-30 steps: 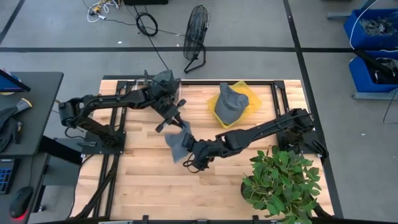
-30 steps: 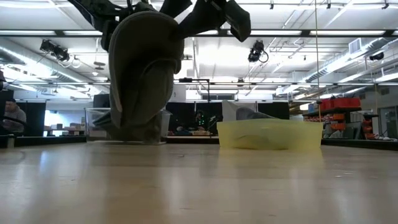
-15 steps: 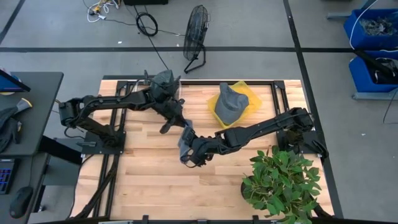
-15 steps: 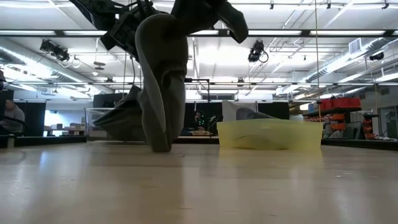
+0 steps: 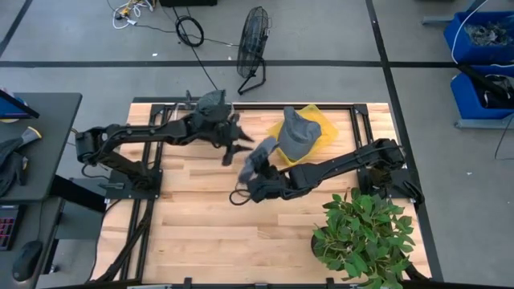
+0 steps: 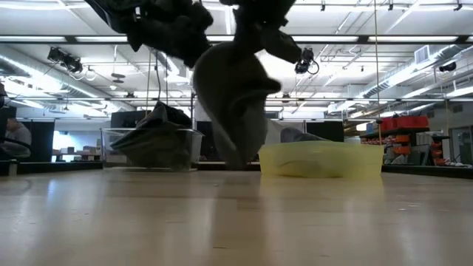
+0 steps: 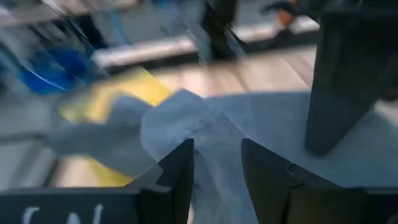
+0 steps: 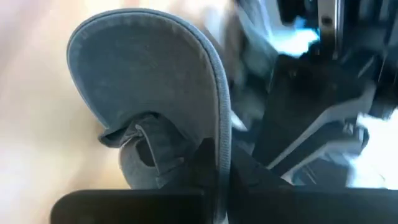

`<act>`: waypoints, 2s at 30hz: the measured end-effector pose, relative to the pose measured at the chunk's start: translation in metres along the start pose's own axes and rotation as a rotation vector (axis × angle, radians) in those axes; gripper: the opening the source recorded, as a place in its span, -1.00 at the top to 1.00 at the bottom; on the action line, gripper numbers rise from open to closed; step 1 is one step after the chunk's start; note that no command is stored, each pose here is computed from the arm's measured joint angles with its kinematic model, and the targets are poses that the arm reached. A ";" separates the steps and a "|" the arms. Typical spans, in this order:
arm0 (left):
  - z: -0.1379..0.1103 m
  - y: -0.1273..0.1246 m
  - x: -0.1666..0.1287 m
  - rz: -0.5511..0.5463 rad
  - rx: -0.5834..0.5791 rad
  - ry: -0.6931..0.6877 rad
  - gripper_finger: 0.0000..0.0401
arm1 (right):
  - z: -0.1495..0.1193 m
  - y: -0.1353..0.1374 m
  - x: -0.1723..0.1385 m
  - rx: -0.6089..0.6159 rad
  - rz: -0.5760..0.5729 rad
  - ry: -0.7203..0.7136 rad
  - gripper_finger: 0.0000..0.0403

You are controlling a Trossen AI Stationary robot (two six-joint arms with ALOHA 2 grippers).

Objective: Pick & Place hat
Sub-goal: Put the gray cap into the yellow bin

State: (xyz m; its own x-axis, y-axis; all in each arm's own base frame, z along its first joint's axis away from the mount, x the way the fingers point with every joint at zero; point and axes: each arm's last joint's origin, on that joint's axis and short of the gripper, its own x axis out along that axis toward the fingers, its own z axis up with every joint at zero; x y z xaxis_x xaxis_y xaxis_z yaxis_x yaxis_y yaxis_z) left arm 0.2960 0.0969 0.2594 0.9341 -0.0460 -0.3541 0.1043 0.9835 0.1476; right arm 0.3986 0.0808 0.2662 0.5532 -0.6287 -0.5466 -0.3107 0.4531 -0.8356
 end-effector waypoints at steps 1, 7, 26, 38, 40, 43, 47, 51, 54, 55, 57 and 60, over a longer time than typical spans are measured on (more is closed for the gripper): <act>0.005 0.002 -0.002 0.041 0.016 -0.032 0.31 | -0.003 -0.001 0.001 0.008 -0.039 0.047 0.96; 0.034 0.006 -0.022 0.164 0.064 -0.225 0.30 | -0.026 -0.009 -0.001 0.094 -0.291 0.312 0.96; 0.047 -0.015 -0.033 0.101 0.074 -0.250 0.33 | -0.120 0.015 0.038 0.594 -0.709 0.487 0.95; 0.043 -0.015 -0.032 0.089 0.060 -0.203 0.34 | -0.136 0.013 0.053 0.643 -0.546 0.621 0.93; 0.040 -0.016 -0.032 0.081 0.052 -0.177 0.34 | -0.140 0.015 0.057 0.710 -0.462 0.661 0.91; 0.037 -0.017 -0.031 0.073 0.042 -0.146 0.34 | -0.148 0.024 0.061 0.730 -0.415 0.705 0.89; 0.034 -0.017 -0.031 0.064 0.031 -0.115 0.34 | -0.155 0.038 0.067 0.737 -0.421 0.711 0.88; 0.033 -0.017 -0.031 0.064 0.030 -0.112 0.34 | -0.157 0.047 0.073 0.739 -0.417 0.696 0.87; 0.033 -0.017 -0.031 0.064 0.030 -0.112 0.34 | -0.155 0.049 0.075 0.700 -0.398 0.691 0.87; 0.033 -0.017 -0.031 0.064 0.030 -0.112 0.34 | -0.155 0.049 0.076 0.699 -0.396 0.688 0.87; 0.033 -0.017 -0.031 0.063 0.030 -0.111 0.34 | -0.153 0.048 0.077 0.711 -0.394 0.677 0.87; 0.033 -0.017 -0.031 0.063 0.029 -0.109 0.34 | -0.148 0.046 0.075 0.715 -0.387 0.661 0.87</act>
State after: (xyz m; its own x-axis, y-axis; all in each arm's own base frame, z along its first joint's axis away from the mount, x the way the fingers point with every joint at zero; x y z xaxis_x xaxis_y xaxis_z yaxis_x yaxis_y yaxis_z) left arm 0.2769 0.0754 0.2982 0.9705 -0.0048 -0.2411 0.0529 0.9796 0.1937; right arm 0.3113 -0.0393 0.1786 -0.0824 -0.9331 -0.3502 0.4455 0.2798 -0.8504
